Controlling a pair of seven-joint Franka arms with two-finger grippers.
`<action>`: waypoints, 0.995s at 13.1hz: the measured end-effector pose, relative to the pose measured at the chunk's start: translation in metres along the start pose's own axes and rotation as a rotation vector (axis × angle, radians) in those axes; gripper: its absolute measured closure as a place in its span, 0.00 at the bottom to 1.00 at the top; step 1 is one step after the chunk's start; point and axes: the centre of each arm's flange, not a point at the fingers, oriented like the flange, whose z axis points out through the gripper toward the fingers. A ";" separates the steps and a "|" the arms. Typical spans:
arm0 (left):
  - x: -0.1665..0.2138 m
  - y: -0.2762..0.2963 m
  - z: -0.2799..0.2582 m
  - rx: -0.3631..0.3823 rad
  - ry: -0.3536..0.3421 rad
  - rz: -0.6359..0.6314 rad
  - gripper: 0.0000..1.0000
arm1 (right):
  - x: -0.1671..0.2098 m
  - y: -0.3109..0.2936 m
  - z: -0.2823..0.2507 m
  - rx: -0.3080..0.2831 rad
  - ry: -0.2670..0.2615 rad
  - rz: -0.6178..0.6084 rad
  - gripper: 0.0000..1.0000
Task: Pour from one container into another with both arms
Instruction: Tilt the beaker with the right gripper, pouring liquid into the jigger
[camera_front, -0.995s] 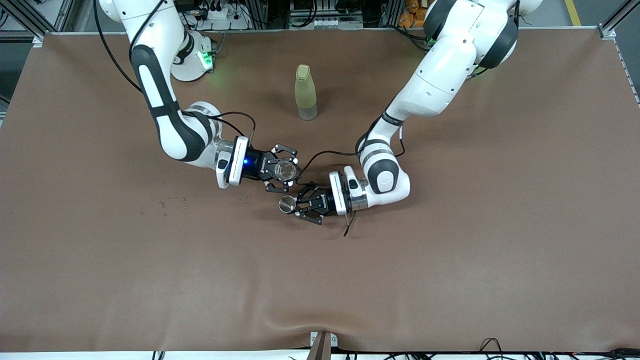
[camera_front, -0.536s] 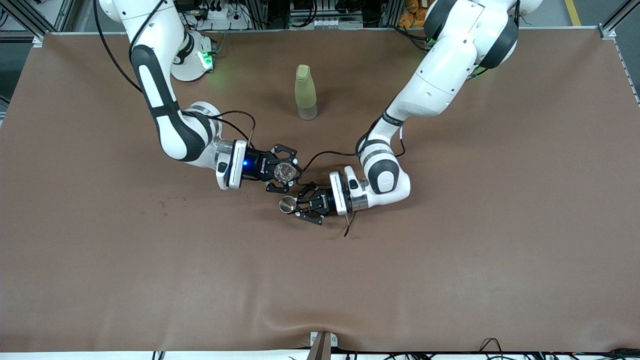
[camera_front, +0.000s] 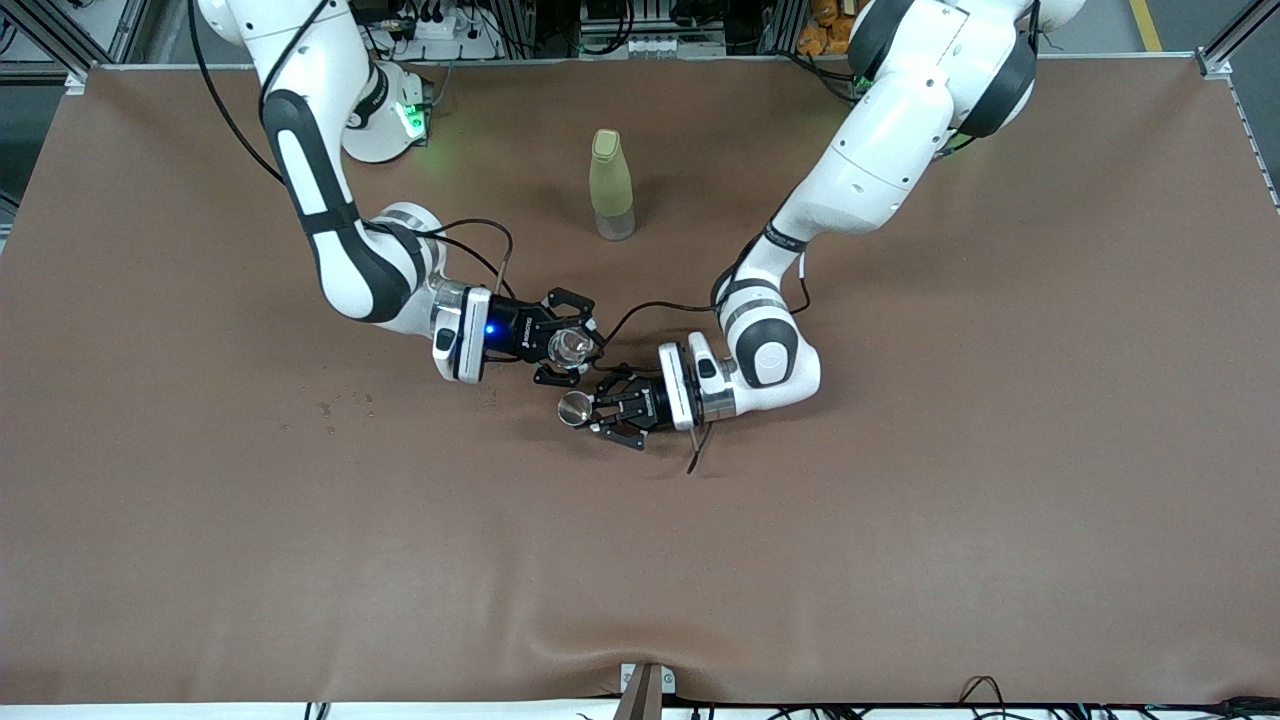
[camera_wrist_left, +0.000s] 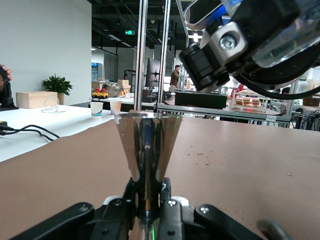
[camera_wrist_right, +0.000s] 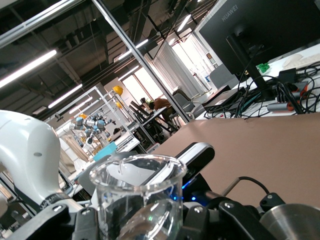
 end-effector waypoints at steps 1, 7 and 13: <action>0.000 0.000 0.000 0.000 0.000 0.000 0.79 | -0.001 -0.001 0.001 0.002 0.000 0.027 0.84; -0.003 0.001 -0.001 -0.001 -0.005 -0.005 0.79 | 0.000 -0.002 0.003 0.008 0.001 0.193 0.84; -0.011 0.008 -0.002 -0.006 -0.017 0.000 0.79 | 0.003 -0.004 0.006 0.015 0.003 0.348 0.84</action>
